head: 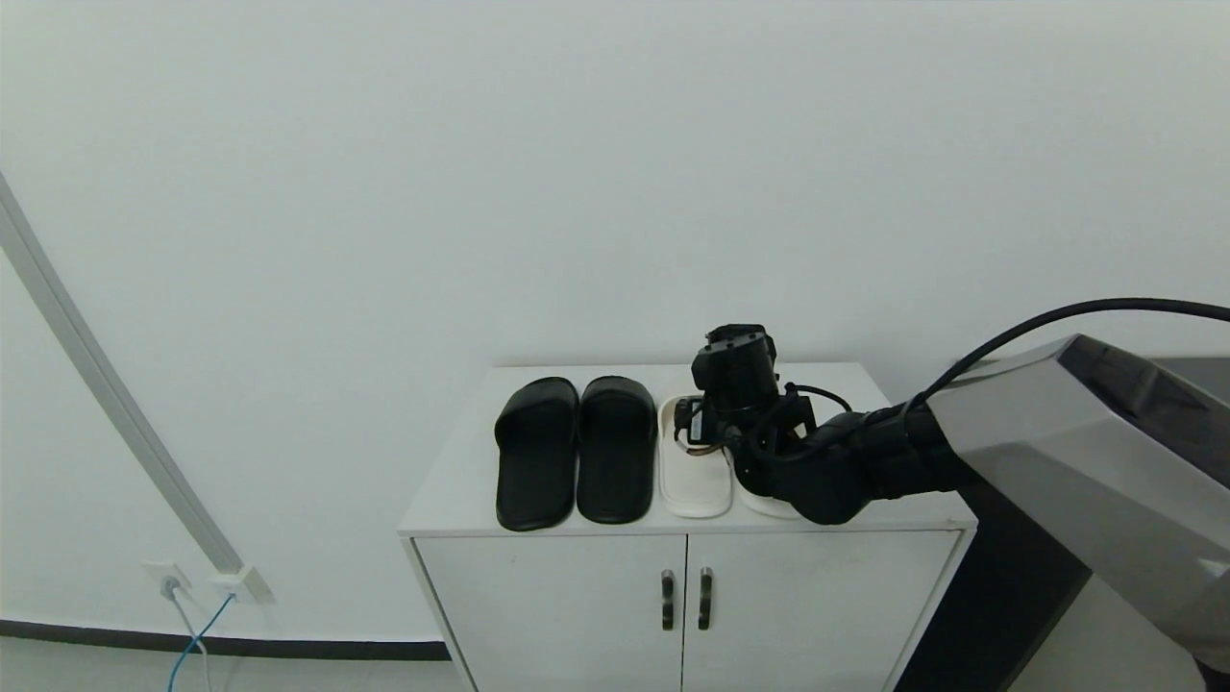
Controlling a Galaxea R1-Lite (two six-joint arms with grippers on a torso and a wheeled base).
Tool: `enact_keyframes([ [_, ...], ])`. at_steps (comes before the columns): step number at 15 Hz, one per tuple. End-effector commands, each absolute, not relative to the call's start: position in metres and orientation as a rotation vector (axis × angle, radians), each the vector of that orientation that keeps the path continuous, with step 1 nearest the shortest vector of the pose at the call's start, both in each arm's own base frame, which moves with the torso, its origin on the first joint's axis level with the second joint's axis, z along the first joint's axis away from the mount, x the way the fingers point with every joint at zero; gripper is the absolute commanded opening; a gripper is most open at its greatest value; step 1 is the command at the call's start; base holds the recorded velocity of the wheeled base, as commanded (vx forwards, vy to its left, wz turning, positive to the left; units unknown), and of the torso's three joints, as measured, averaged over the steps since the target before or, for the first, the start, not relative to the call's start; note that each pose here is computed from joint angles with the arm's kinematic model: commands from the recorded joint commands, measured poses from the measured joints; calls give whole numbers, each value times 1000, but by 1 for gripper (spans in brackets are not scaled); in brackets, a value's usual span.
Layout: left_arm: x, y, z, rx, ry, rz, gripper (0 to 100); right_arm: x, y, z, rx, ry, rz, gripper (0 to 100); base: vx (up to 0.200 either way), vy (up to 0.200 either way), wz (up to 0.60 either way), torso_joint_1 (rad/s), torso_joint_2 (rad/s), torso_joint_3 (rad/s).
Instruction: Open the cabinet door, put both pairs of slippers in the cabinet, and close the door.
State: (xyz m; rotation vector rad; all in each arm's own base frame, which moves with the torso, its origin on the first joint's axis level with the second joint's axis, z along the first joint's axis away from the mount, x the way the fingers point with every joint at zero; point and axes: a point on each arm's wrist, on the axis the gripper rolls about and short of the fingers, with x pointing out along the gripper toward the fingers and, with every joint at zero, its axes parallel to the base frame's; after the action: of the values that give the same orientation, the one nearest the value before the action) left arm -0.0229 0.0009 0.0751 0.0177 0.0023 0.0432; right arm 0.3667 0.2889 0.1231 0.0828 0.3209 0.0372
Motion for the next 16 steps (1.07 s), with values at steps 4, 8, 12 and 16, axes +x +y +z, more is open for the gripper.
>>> enact_keyframes([
  [4,-23,1,75,17,3,44,0,383,287,110,53,323,10,100,0,0,0,0,0,0],
  [8,-23,1,75,11,3,44,0,399,286,103,34,300,-35,100,0,0,0,0,0,0],
  [12,-23,1,75,11,3,44,0,404,283,103,37,295,-45,100,0,0,0,0,0,0],
  [16,-23,1,75,11,3,44,0,406,283,98,33,301,-47,0,0,0,0,0,0,0],
])
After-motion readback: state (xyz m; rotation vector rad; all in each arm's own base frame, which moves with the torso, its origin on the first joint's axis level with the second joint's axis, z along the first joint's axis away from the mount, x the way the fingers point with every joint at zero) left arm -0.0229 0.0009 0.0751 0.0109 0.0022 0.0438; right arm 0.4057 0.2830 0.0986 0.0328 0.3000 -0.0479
